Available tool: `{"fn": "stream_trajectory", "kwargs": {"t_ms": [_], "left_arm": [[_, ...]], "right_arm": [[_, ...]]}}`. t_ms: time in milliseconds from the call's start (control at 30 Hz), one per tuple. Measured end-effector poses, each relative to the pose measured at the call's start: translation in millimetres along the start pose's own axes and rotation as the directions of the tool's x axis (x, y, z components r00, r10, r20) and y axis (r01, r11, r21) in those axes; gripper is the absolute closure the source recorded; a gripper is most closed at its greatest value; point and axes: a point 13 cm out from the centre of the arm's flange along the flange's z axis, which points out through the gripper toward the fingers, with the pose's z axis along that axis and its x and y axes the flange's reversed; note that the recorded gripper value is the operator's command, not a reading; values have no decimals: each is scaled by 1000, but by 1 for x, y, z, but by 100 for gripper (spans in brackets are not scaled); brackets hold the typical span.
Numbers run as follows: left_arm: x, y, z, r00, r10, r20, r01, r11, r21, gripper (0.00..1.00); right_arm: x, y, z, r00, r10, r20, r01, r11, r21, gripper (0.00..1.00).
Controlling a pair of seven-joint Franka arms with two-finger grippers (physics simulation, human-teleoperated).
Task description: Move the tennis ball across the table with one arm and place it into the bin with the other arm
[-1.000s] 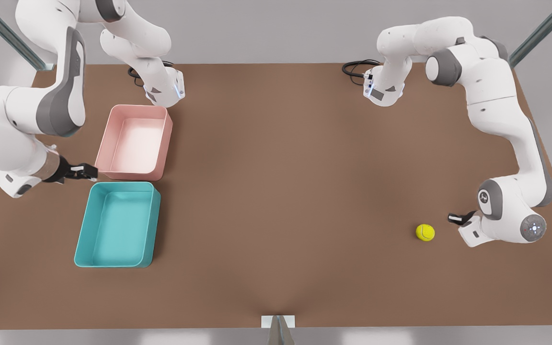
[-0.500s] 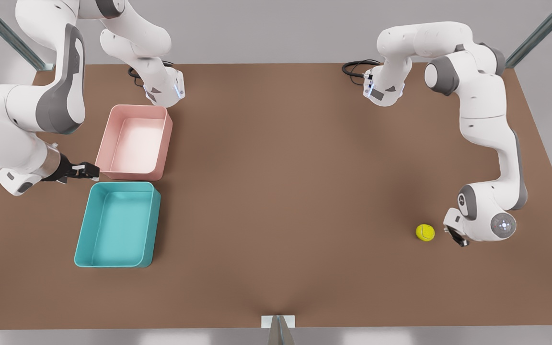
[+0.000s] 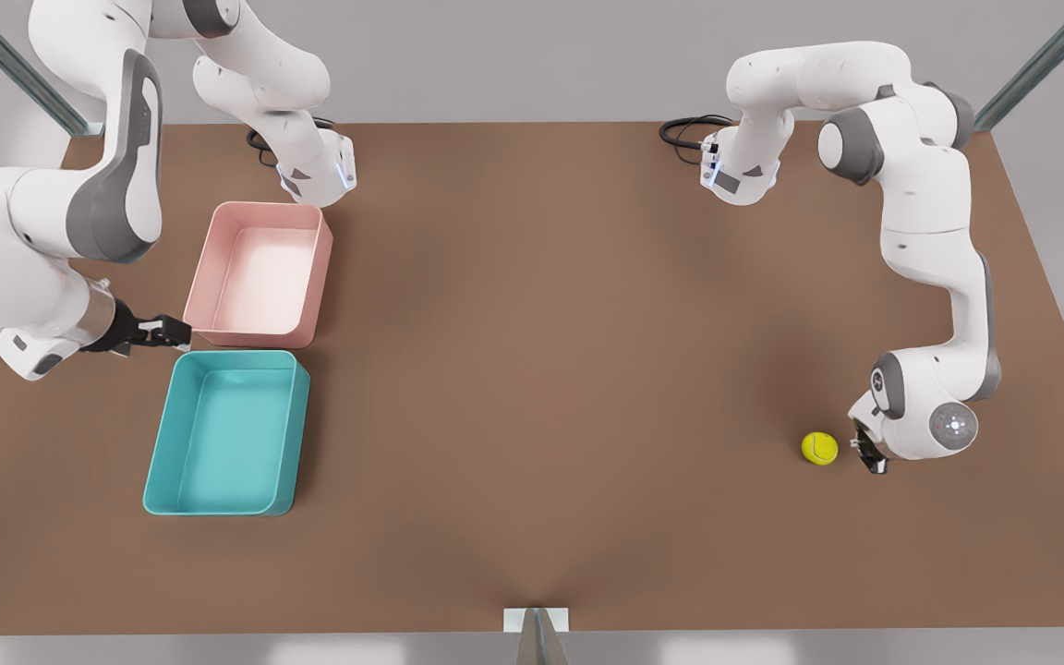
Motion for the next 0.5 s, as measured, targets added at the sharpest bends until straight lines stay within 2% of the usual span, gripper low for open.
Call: {"fn": "stream_trajectory", "kwargs": {"t_ms": [133,200,267,333,400,500], "left_arm": [[-12,2,-1,999,48,4,-48,999,0,79],[-45,9,-6,996,92,-2,-92,996,-6,79],[-112,20,-26,989,149,-13,-149,988,-32,79],[-207,19,-58,981,193,7,-192,980,-60,79],[-258,8,-69,988,140,62,-137,990,-46,79],[-282,-4,-76,987,-51,154,49,999,16,79]], "right_arm": [[-2,3,2,1000,-5,0,5,1000,-1,0],[-3,4,2,1000,-6,2,6,1000,-2,0],[-4,4,2,1000,-7,5,7,1000,-2,0],[-4,5,2,1000,-8,6,8,1000,-1,0],[-5,5,3,1000,-8,6,8,1000,-2,0],[-5,4,3,1000,-7,6,7,1000,-2,0]]}}
